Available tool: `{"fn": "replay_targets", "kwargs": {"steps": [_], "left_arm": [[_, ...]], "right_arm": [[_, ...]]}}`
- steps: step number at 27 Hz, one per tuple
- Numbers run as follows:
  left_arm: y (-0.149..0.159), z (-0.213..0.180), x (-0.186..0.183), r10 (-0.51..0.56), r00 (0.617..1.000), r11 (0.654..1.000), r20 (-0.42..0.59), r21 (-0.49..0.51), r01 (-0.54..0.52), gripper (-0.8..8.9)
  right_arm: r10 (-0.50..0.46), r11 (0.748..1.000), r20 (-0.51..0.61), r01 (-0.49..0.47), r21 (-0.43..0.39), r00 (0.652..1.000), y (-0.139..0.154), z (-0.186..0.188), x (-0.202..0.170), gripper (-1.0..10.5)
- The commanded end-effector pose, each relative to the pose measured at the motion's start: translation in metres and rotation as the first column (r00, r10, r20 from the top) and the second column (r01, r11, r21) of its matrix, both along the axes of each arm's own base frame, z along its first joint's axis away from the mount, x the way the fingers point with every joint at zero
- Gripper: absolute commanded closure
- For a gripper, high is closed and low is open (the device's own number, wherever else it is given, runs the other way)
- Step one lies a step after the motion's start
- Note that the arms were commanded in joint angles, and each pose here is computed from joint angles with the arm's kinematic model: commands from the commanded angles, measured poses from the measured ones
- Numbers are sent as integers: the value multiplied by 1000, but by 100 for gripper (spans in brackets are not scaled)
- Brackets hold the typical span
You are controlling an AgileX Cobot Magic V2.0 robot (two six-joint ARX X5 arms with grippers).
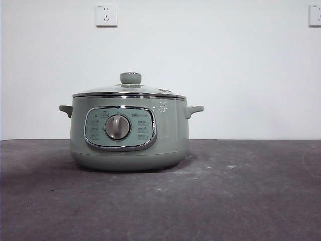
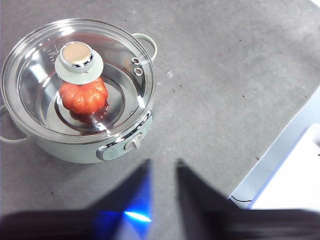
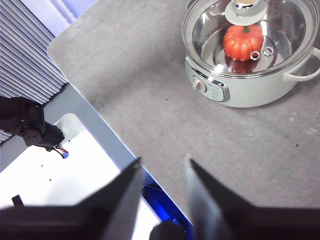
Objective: Pick up the pumpkin,open the lid,put the pumpkin in the pot,close the lid
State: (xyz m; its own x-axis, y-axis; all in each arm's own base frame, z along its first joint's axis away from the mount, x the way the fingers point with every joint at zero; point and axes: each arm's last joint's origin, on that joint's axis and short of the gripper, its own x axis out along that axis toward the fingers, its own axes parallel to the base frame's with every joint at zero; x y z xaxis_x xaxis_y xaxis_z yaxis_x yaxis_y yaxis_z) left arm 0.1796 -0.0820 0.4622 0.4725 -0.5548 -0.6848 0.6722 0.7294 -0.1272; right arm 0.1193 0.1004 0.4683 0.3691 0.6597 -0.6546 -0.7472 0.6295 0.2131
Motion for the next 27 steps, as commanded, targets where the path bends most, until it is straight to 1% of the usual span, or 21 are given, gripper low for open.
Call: {"fn": "replay_targets", "kwargs": {"steps": [1,20,24,26,27], "left_arm": [[0,-2,-2,-9,1000,1000,-22,19,9,821],[0,-1,-1,-8,1000,1000,-7,15,8,817],[1,-2,-2,6,1000,999,-10,36,-5,817],[2,-1,0,18,1000,999,14,35,-18,817],[4,2,0,29,999,999,45,24,-30,817]], "right_arm": [[5,1000,-11,-5,-14,1000,0,-2,-1,946],[1,1000,8,-1,5,1000,-6,2,-9,946],[1,1000,10,-1,6,1000,-7,2,-9,946],[1,1000,10,-1,6,1000,-7,2,-9,946],[0,1000,9,0,6,1000,-7,2,-9,946]]}}
